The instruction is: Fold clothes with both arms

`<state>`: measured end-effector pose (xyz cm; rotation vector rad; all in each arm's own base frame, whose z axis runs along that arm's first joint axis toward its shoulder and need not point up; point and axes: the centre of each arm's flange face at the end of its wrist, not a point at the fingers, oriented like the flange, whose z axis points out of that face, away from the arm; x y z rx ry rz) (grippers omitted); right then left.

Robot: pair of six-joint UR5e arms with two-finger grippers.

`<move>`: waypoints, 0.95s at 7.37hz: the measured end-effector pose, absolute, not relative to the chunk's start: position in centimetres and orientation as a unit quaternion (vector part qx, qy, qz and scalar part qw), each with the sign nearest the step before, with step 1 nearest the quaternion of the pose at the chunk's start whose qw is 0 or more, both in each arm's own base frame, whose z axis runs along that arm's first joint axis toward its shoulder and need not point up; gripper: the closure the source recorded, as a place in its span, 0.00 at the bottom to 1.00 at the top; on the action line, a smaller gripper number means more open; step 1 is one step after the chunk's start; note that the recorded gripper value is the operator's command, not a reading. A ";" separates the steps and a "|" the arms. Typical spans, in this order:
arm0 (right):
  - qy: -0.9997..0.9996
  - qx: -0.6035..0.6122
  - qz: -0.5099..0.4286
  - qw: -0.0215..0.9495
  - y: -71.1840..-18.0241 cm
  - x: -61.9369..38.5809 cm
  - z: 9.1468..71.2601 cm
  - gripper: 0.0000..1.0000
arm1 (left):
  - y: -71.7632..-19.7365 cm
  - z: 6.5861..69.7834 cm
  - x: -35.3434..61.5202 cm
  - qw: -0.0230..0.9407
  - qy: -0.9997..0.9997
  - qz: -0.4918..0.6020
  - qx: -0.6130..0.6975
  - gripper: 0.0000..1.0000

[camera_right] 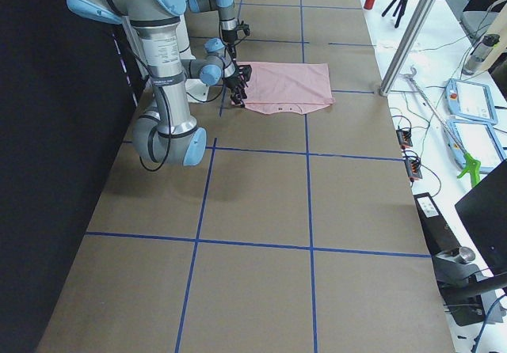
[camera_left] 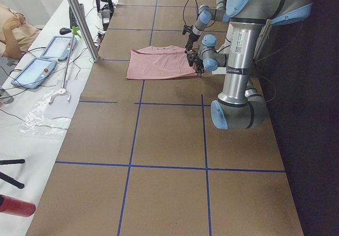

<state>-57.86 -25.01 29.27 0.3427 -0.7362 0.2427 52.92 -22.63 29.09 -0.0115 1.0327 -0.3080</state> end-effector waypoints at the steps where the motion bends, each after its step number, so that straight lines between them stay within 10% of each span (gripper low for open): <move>1: -0.357 0.166 0.118 0.912 -25.0 -57.9 29.3 0.43 | -22.6 29.1 52.9 0.858 0.492 -0.147 -0.005 1.00; 4: -0.356 0.165 0.120 0.912 -25.0 -58.1 29.3 1.00 | -22.6 29.0 52.9 0.858 0.493 -0.146 -0.006 1.00; 7: -0.360 0.164 0.125 0.910 -25.0 -58.0 29.2 1.00 | -22.6 28.9 53.0 0.857 0.493 -0.146 -0.005 1.00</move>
